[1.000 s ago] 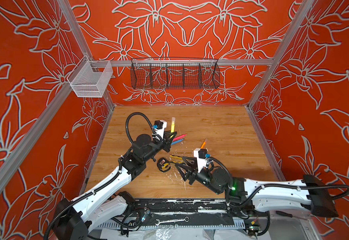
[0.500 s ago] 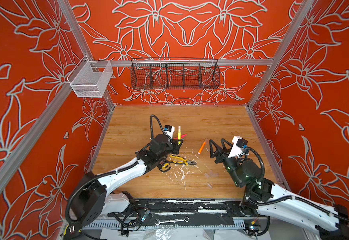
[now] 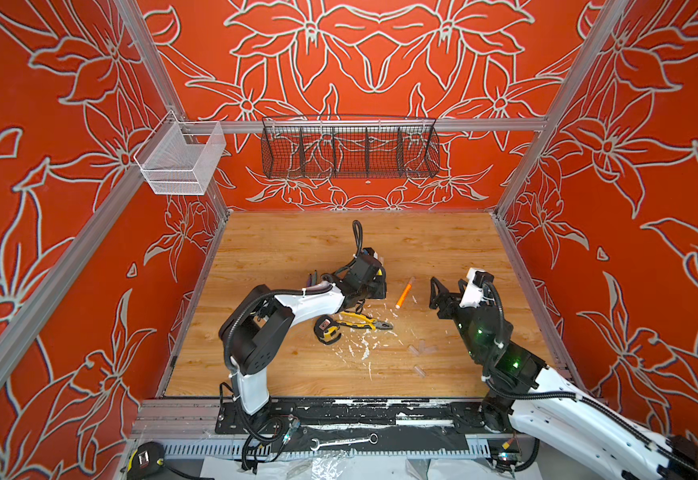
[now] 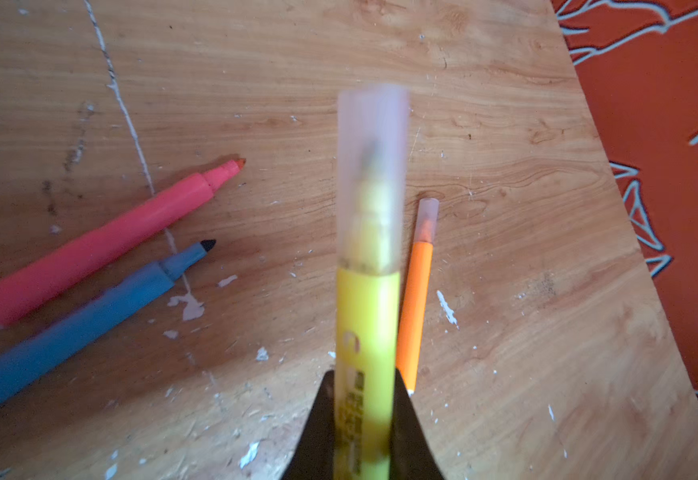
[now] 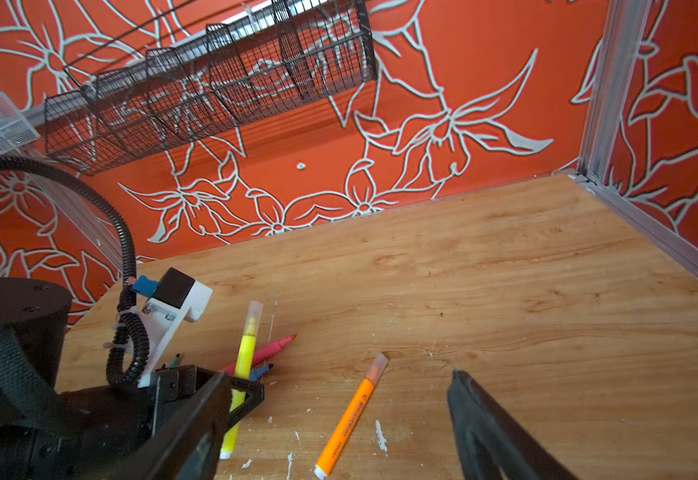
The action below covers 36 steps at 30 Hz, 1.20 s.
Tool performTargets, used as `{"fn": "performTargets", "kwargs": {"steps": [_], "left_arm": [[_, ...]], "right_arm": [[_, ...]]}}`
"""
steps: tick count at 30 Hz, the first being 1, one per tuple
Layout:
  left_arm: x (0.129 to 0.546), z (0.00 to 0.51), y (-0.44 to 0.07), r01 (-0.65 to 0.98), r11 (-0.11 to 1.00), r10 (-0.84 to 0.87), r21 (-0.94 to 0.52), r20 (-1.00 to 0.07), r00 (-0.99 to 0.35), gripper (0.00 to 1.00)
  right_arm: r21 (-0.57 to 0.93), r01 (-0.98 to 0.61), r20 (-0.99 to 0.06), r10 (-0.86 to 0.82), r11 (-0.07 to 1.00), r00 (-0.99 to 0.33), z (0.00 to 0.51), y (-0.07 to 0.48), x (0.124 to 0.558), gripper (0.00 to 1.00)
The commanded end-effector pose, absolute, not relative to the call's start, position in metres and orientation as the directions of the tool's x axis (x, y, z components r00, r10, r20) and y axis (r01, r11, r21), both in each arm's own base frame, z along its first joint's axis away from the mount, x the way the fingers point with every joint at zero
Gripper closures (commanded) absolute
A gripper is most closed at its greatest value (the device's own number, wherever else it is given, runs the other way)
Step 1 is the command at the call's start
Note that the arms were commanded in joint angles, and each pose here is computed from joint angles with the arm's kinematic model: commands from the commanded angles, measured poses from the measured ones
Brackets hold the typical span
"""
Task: Insert the pens into the pen caps
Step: 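Open the right gripper and withdraw it while the left gripper lowers the marker, then set the capped yellow marker beside the orange marker and open the left gripper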
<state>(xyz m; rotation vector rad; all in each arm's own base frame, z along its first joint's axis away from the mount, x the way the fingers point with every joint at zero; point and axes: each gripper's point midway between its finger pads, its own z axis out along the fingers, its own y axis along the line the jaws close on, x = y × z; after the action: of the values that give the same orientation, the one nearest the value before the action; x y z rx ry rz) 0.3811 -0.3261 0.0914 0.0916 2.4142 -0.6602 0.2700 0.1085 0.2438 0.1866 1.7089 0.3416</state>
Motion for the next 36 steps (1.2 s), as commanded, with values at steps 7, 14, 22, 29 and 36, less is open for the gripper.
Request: {"fn": "performTargets", "kwargs": {"steps": [7,14,22,29,36], "left_arm": [[0.391,0.065,-0.334,0.202,0.909,-0.03,-0.363,-0.543,-0.839,1.0],[0.388,0.053,-0.346,0.231,0.889,-0.003,-0.395,-0.508,-0.861,0.95],[0.388,0.041,-0.357,0.249,0.868,0.008,-0.429,-0.488,-0.873,0.86],[0.39,0.037,-0.364,0.26,0.855,0.015,-0.448,-0.48,-0.877,0.77],[0.395,0.088,-0.363,0.278,0.82,-0.053,-0.5,-0.549,-0.834,0.16]], "right_arm": [[0.397,-0.072,-0.902,0.373,0.915,-0.219,0.226,0.114,0.28,0.19],[0.405,-0.065,-0.89,0.377,0.912,-0.254,0.221,0.125,0.293,0.21],[0.436,-0.061,-0.875,0.407,0.898,-0.264,0.215,0.127,0.294,0.22],[0.448,-0.055,-0.868,0.419,0.893,-0.268,0.209,0.126,0.293,0.23],[0.527,-0.029,-0.824,0.502,0.849,-0.262,0.203,0.123,0.291,0.24]]}}
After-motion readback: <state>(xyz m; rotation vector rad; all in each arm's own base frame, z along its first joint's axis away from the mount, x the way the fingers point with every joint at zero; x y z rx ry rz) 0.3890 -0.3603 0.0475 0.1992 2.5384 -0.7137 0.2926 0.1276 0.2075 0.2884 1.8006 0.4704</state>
